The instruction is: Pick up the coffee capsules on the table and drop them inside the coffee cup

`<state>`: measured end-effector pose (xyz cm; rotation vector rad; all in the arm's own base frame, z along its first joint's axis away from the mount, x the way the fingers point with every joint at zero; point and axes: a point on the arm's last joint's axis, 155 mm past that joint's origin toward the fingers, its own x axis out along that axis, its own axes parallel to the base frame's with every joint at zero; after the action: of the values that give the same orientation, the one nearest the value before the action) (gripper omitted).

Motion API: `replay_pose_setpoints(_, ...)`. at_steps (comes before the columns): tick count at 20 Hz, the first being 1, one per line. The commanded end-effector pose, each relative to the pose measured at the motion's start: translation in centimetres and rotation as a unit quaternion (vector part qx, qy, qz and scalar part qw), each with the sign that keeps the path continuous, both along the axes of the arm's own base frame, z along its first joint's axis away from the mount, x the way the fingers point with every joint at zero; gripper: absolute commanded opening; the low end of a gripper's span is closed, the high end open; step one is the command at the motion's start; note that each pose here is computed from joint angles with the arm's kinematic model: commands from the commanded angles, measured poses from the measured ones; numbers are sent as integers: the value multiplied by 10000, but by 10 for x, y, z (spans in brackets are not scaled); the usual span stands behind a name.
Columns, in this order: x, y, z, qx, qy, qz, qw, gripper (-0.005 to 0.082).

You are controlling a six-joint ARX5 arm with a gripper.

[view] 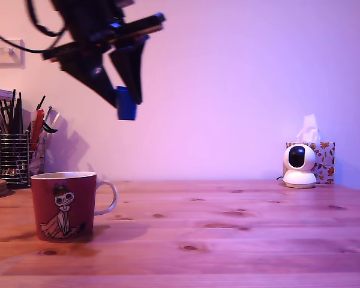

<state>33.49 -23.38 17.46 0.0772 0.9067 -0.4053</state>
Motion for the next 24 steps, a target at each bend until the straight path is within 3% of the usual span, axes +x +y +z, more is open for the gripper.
replay_pose_setpoints(1,-3,10,-8,5,33,134,9999,212)
replay_pose_setpoints(17,-4,67,-59,243,393,730,9963,212)
replay_pose_setpoints(24,-13,78,-62,52,360,785,9962,212)
